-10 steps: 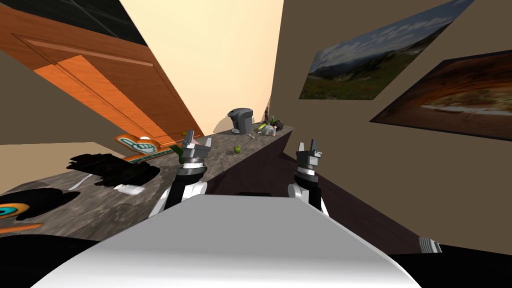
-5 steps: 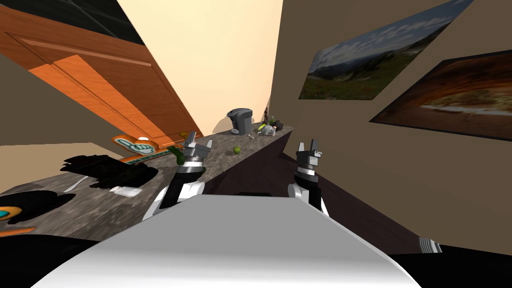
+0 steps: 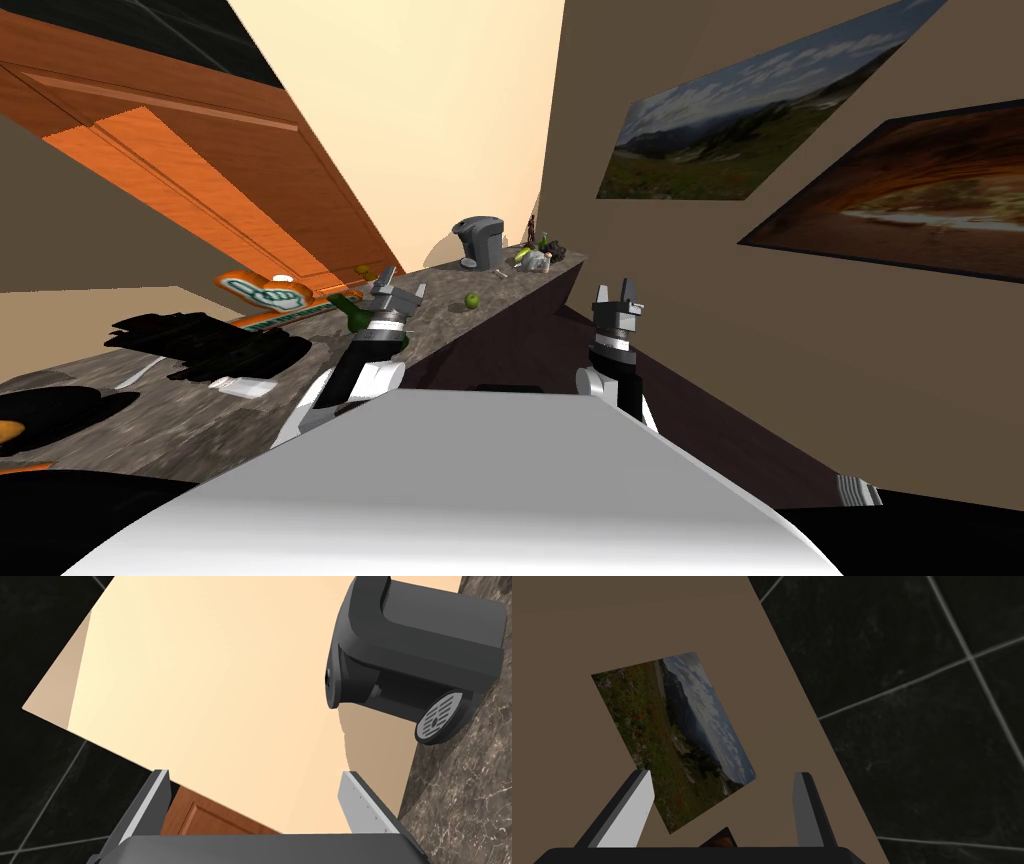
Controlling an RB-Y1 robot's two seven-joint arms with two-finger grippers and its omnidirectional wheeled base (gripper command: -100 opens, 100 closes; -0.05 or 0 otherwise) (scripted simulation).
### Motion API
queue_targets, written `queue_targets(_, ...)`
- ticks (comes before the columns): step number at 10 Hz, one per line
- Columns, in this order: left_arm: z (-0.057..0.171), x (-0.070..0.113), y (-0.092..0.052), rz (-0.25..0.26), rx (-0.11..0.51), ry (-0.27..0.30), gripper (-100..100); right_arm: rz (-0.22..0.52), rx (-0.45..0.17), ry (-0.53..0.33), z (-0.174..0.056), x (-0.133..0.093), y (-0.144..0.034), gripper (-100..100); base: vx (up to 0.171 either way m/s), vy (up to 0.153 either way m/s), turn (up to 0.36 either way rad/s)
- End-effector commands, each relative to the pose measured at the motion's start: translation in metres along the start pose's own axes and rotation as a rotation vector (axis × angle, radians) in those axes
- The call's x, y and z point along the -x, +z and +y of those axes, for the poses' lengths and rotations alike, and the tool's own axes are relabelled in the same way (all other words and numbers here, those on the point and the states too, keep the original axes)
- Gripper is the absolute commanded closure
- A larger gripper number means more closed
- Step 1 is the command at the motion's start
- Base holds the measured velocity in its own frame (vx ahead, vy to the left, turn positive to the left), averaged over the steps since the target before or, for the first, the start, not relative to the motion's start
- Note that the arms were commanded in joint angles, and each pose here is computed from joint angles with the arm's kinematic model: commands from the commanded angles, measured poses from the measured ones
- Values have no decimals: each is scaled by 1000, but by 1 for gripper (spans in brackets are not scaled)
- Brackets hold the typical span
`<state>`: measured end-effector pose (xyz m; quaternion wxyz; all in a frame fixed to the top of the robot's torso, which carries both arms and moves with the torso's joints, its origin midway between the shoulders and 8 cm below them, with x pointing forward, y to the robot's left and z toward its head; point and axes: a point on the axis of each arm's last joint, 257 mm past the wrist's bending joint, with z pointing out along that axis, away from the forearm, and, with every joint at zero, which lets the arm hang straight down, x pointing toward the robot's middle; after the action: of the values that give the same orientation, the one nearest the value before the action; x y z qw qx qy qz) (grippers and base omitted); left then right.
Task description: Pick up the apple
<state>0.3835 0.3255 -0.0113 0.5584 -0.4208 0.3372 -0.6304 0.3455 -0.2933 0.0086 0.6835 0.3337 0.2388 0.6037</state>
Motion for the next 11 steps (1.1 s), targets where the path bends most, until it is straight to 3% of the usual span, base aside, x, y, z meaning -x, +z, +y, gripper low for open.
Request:
queue_targets(1, 8, 8, 2, -18, 39, -42, -100, 0, 0, 0, 0, 0, 0, 0, 26, -18, -15)
queue_targets(3, 18, 14, 1, -40, 81, -42, -100, 0, 0, 0, 0, 0, 0, 0, 15, -12, -3)
queue_targets(4, 22, 21, 3, -53, 103, -80, -100, 0, 0, 0, 0, 0, 0, 0, 16, -23, -20)
queue_targets(6, 32, 26, 2, -75, 141, -80, -100, 0, 0, 0, 0, 0, 0, 0, 12, -20, -3)
queue_targets(7, 36, 33, 3, -90, 162, -121, -100, 0, 0, 0, 0, 0, 0, 0, 22, -25, -25)
queue_targets(9, 46, 38, 1, -113, 202, -120, -100, 0, 0, 0, 0, 0, 0, 0, 15, -18, -3)
queue_targets(10, 51, 45, 2, -133, 224, -164, -100, 0, 0, 0, 0, 0, 0, 0, 19, -24, -23)
queue_targets(11, 56, 48, 0, -147, 245, -163, -100, 0, 0, 0, 0, 0, 0, 0, 22, -26, -11)
